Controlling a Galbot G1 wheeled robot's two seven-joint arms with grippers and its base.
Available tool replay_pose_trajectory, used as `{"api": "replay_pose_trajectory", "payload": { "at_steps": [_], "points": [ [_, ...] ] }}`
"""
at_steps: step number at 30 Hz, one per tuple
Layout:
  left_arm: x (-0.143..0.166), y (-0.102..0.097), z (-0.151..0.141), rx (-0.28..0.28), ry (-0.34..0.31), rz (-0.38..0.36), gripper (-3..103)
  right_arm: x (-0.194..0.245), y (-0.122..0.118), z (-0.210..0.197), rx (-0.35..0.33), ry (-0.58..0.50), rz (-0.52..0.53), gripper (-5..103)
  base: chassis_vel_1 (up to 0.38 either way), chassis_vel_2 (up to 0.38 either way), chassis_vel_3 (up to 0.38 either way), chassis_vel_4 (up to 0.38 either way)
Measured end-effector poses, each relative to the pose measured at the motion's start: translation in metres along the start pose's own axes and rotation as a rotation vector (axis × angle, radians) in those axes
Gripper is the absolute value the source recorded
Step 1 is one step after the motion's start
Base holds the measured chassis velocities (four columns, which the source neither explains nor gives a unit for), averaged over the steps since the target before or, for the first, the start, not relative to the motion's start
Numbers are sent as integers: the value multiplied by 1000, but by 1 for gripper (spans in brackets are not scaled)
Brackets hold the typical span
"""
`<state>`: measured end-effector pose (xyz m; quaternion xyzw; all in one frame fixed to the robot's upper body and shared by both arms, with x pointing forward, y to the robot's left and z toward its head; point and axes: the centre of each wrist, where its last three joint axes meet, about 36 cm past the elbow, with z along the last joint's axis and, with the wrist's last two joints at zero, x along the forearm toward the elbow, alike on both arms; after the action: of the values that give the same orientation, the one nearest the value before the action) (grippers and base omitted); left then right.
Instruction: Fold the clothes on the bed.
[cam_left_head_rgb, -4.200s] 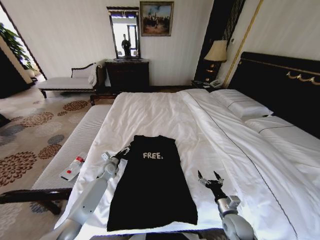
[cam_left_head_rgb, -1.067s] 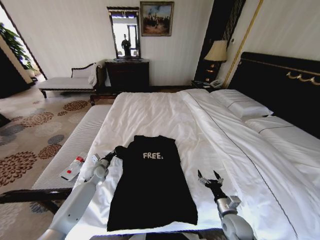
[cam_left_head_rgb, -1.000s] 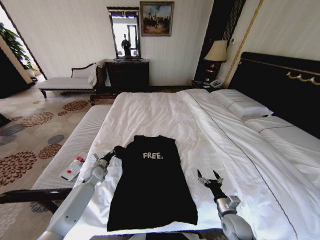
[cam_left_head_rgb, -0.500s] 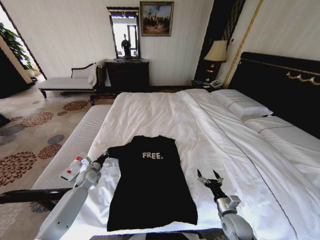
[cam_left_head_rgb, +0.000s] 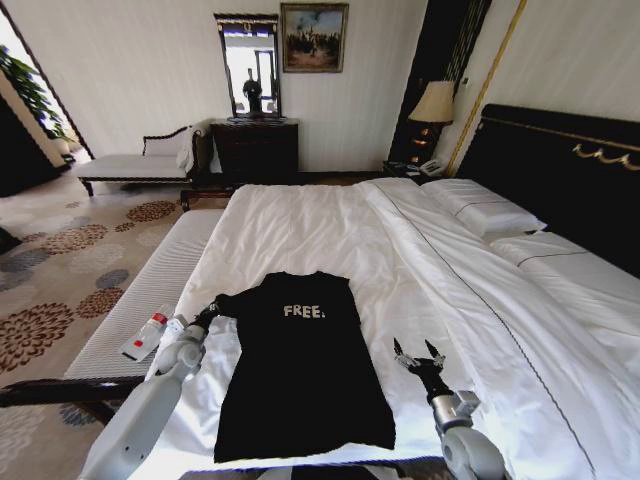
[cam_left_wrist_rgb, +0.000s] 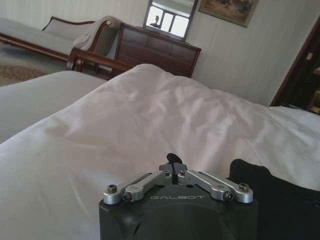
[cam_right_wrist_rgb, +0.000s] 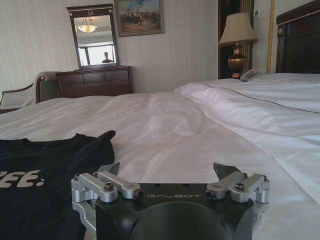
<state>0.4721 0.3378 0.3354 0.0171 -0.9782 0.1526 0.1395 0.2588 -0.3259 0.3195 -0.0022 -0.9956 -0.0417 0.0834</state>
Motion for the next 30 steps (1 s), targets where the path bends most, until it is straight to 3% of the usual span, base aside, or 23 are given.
{"api": "replay_pose_trajectory", "payload": {
  "at_steps": [1,6,7,8,11,12,15,22,30],
  "points": [
    [0,0,0,0,0,0,0,0,0,0,0,0,0,100,0,0,0,0],
    [-1,-48,3,-244,-39,112,0,2,-2,0,1,0,4,100,0,0,0,0],
    [-1,-48,3,-244,-39,112,0,2,-2,0,1,0,4,100,0,0,0,0],
    [1,-64,7,-333,-52,172,0,2,-4,0,1,-2,7,100,0,0,0,0],
    [2,-89,15,-465,-79,276,0,2,-7,-2,-2,-7,11,100,0,0,0,0],
    [2,-89,15,-465,-79,276,0,2,-7,-2,-2,-7,11,100,0,0,0,0],
    [-1,-104,20,-574,-116,360,0,3,-9,-2,-3,-10,14,100,0,0,0,0],
    [0,-116,35,-663,-111,450,0,4,-11,-1,-3,-12,19,100,0,0,0,0],
    [12,-103,59,-725,-69,503,0,4,-13,-1,-1,-14,22,100,0,0,0,0]
  ]
}}
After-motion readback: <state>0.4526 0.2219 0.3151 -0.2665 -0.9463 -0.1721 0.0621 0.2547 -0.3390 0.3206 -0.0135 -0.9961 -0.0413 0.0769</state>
